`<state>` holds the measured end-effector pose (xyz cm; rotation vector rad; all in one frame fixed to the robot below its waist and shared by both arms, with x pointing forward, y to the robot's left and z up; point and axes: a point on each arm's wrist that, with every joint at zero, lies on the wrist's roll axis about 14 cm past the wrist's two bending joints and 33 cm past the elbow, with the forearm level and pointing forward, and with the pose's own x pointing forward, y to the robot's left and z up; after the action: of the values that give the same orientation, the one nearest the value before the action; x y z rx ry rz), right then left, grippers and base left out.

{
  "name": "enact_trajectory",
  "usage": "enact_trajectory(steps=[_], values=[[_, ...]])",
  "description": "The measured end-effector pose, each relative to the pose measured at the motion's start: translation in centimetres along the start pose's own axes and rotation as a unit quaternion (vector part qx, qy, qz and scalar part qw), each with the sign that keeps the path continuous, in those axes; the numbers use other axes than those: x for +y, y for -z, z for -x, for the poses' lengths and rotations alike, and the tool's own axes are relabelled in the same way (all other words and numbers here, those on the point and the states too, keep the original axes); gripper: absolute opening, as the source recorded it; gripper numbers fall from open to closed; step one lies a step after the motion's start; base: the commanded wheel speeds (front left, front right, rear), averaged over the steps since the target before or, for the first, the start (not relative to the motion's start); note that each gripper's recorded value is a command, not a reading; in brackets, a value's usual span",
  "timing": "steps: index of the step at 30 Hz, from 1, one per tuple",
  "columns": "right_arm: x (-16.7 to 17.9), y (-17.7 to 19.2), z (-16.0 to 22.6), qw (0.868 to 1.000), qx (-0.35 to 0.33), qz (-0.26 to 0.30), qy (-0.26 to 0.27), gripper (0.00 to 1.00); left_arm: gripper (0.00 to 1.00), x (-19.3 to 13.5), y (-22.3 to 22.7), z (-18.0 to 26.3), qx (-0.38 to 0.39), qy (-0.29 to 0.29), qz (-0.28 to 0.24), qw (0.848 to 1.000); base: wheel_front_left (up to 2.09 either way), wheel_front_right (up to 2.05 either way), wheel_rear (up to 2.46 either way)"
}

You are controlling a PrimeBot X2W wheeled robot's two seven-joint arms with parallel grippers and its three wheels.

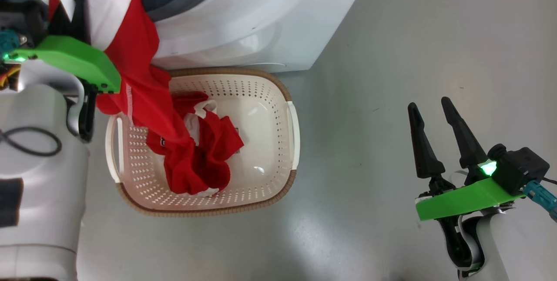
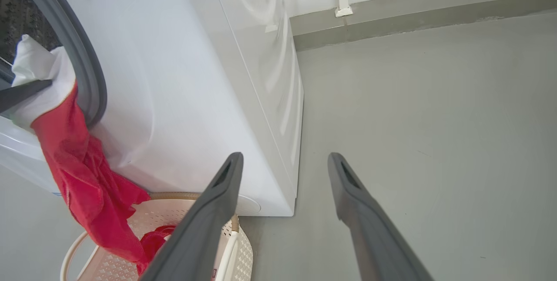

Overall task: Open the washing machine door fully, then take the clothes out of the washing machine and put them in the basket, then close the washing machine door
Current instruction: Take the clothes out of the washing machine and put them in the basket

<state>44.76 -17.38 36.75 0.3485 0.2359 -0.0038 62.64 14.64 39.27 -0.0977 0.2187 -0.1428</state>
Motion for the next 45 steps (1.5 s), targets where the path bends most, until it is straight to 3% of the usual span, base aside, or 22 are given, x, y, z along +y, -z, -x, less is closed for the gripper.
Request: enact_trajectory(steps=[16,28,45], values=[[1.2,-0.4,-0.6,1.0,-0.007,-0.002,-0.017,1.0,0.0,-0.1,-4.9,3.9,-0.116,-0.009,0.08,0.99,0.0,0.0,0.0],[2.0,-0.6,-0.7,1.0,-0.011,-0.004,-0.026,1.0,0.0,-0.7,-9.0,8.2,-0.199,0.004,0.093,0.976,0.0,0.0,0.0],[2.5,-0.7,-0.6,0.999,-0.011,-0.002,-0.032,1.0,0.0,-2.2,-17.4,14.4,-0.345,0.03,0.081,0.935,0.0,0.0,0.0]])
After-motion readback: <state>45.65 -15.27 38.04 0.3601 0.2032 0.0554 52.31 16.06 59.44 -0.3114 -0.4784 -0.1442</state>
